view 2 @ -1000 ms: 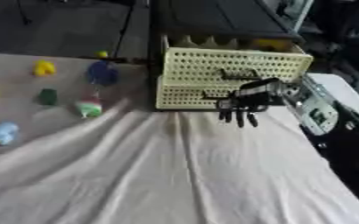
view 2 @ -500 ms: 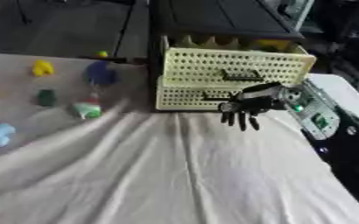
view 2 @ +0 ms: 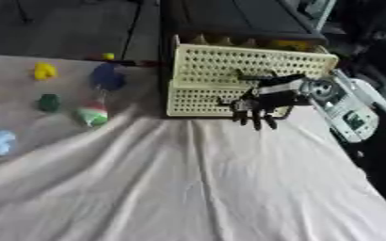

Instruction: Pick up objects from table and place into drawer.

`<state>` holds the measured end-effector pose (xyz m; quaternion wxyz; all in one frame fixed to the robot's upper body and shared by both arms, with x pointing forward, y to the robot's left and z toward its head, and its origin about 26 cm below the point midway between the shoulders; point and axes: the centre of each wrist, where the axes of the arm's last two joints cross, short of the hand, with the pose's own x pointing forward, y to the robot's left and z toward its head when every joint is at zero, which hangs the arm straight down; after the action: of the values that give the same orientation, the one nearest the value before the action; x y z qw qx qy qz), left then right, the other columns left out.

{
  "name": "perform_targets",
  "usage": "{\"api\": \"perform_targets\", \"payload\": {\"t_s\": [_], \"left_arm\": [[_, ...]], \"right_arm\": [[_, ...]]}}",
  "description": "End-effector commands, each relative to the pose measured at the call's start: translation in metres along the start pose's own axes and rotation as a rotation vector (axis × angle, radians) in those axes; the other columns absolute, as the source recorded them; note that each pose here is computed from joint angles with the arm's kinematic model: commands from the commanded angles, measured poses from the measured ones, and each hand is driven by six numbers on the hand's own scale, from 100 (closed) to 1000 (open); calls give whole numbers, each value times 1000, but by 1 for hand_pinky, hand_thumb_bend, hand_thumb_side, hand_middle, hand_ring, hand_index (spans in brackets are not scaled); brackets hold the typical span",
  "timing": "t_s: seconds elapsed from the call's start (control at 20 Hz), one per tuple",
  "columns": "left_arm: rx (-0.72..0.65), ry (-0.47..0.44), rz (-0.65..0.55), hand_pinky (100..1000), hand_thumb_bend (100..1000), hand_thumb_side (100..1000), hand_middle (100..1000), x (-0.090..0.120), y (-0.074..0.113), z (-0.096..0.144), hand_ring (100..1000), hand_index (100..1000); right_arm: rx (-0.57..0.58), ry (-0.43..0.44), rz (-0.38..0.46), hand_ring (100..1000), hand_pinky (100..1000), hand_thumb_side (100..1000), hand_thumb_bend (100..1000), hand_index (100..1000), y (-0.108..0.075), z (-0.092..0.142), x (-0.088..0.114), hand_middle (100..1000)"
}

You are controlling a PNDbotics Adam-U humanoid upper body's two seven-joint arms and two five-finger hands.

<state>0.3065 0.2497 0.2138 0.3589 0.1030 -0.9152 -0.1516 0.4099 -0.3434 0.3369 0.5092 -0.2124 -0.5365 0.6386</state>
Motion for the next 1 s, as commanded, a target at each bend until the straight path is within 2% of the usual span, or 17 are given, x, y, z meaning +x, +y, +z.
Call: {"api": "perform_targets", "payload": {"t_s": [0.05, 0.2, 0.35, 0.75, 1.0], "left_arm": [[-11, -28, -5, 576, 100, 982, 696, 6, 2, -3, 689, 960], [-17, -32, -1, 577, 100, 984, 696, 7, 0, -4, 690, 960], [-24, -37, 4, 576, 100, 984, 695, 8, -1, -5, 689, 960], [-21, -44, 3, 577, 100, 986, 692, 8, -1, -5, 688, 961], [-6, -32, -2, 576, 100, 985, 690, 6, 0, -3, 687, 960]], "right_arm": [[-90, 14, 50, 532, 342, 1000, 100, 744, -21, 24, 9, 625], [-161, 24, 64, 539, 345, 1000, 100, 742, -25, 24, 7, 630], [-178, 34, 49, 542, 352, 1000, 100, 746, -25, 19, -2, 636], [-155, 70, 9, 539, 351, 1000, 100, 748, -21, 13, -20, 636], [-79, 66, 35, 541, 348, 1000, 100, 746, -15, 12, -19, 636]]}}
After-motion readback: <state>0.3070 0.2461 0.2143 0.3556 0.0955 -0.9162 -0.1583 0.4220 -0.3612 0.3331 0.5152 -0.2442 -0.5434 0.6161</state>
